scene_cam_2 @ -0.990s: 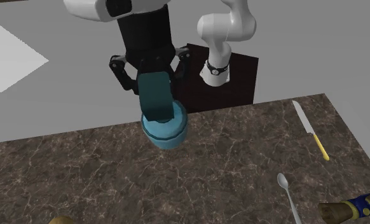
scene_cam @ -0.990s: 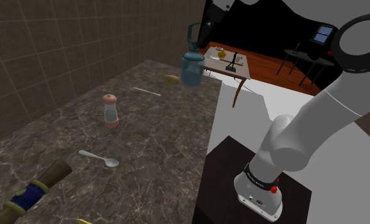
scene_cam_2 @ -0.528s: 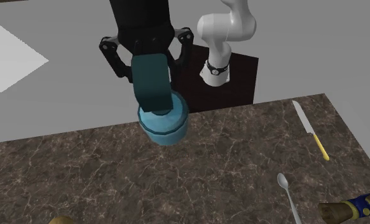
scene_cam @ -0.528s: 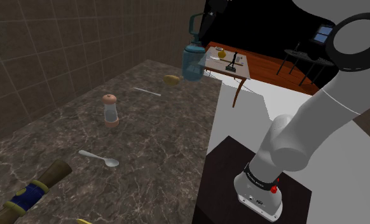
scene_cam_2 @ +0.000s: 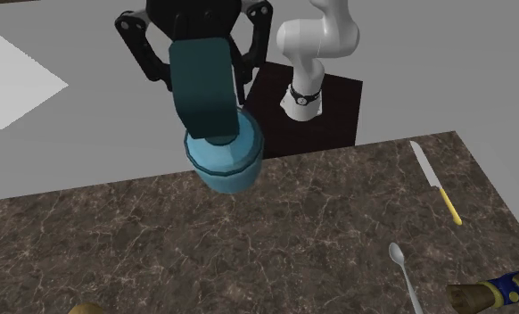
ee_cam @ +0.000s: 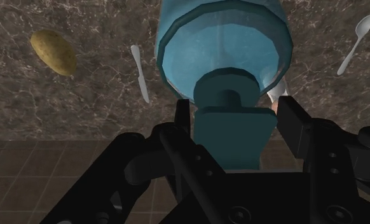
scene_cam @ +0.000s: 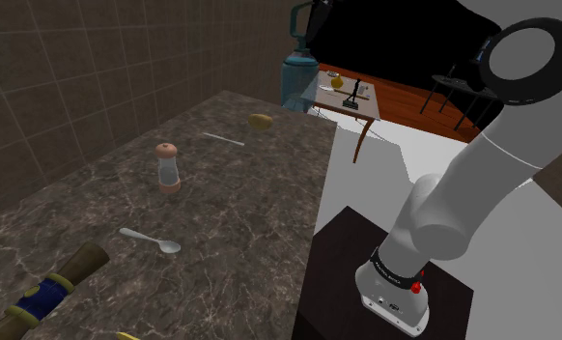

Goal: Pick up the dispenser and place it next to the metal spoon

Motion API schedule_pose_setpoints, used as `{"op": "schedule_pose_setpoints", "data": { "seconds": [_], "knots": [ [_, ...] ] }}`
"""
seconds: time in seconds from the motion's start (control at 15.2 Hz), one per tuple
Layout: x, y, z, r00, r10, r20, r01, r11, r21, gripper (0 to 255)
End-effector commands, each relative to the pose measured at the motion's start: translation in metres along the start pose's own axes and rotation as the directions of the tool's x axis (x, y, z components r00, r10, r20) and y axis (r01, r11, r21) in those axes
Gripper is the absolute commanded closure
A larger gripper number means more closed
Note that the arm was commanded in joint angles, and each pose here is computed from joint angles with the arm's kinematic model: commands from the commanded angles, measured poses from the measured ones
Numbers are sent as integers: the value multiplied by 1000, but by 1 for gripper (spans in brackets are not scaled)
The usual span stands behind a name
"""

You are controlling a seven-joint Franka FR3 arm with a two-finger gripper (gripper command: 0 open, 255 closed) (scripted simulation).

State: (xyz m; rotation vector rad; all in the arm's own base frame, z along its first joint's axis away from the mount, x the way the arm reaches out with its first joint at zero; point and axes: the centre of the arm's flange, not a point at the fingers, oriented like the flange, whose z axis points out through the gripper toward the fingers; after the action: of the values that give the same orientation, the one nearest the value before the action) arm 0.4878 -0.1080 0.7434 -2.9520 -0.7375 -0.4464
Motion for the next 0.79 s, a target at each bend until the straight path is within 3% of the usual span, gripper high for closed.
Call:
{"op": "schedule_pose_setpoints", "data": {
  "seconds": [0.0, 0.26, 0.73],
  "knots": [
    [3, -1, -11, 1000, 0, -1, 0, 1000, 0, 255],
    [8, -1, -28, 1000, 0, -1, 0, 1000, 0, 255],
    [23, -92, -24, 1000, 0, -1, 0, 1000, 0, 255]
  ]
}}
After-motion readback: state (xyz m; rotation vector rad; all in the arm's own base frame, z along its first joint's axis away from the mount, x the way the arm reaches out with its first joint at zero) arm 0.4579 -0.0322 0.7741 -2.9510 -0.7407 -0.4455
